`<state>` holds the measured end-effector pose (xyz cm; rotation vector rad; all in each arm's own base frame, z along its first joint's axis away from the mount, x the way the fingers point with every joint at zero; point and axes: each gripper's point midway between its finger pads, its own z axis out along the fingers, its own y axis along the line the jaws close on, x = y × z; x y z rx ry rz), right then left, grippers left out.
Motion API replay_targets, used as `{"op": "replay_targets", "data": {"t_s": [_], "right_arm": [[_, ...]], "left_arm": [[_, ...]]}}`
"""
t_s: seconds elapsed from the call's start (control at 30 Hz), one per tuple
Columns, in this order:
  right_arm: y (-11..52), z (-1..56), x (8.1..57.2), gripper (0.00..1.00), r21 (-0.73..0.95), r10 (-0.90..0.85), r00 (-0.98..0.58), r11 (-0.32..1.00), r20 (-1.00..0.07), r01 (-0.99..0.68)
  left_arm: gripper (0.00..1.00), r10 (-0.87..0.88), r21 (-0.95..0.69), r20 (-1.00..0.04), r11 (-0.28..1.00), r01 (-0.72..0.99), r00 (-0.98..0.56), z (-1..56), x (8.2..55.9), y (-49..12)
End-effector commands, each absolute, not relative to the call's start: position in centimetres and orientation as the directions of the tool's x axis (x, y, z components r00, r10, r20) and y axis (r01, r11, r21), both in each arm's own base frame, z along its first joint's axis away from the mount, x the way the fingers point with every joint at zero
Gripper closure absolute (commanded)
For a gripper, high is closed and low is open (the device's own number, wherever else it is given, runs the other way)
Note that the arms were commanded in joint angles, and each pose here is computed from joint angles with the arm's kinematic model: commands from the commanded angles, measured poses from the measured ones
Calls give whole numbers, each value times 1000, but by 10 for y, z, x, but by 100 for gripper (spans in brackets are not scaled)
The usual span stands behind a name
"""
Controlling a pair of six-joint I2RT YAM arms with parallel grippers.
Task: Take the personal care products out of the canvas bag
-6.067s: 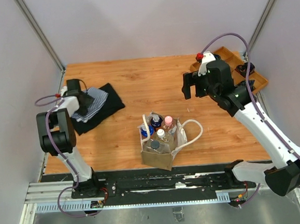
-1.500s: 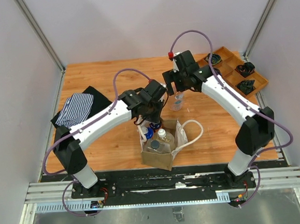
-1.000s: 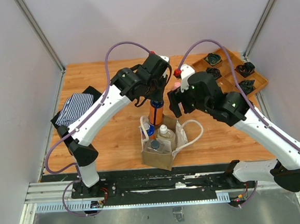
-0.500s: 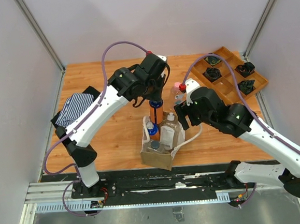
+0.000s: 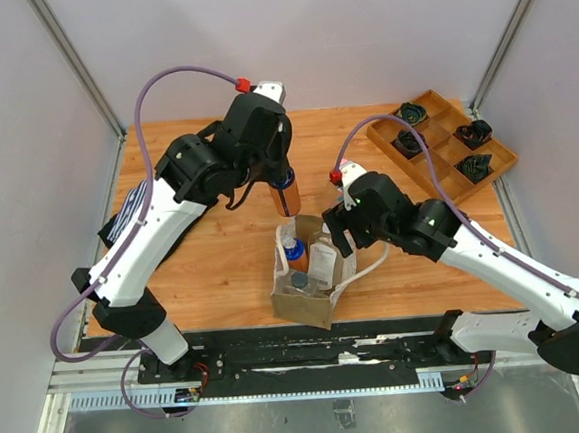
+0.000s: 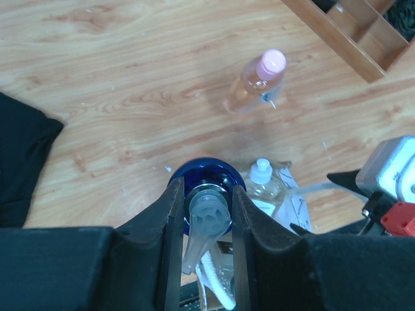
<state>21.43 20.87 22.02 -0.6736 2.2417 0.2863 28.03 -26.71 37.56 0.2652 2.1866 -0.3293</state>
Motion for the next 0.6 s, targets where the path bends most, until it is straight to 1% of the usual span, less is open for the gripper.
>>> {"op": "replay_targets", "data": {"t_s": [0.0,0.13,0.23,0.33,0.57], "right_arm": [[228,220,211,22,63,-347,-578,818,-739,-572],[237,207,213,21,90,-350,-627,823,-696,-560],[248,197,217,23,108,-354,-649,821,-674,-560],[256,188,226,28,95,-362,-651,825,-668,-557],[267,170,242,33,75,-355,-659,844,-663,-531]], "left_arm": [[99,-68,-173,-896,964,203,-439,429,293,-241],[99,-83,-152,-904,980,132,-419,427,309,-222],[99,-94,-152,-902,983,106,-422,413,321,-216],[100,-108,-152,-902,986,74,-419,400,330,-205],[99,-109,-149,-898,987,61,-426,357,350,-192]]}}
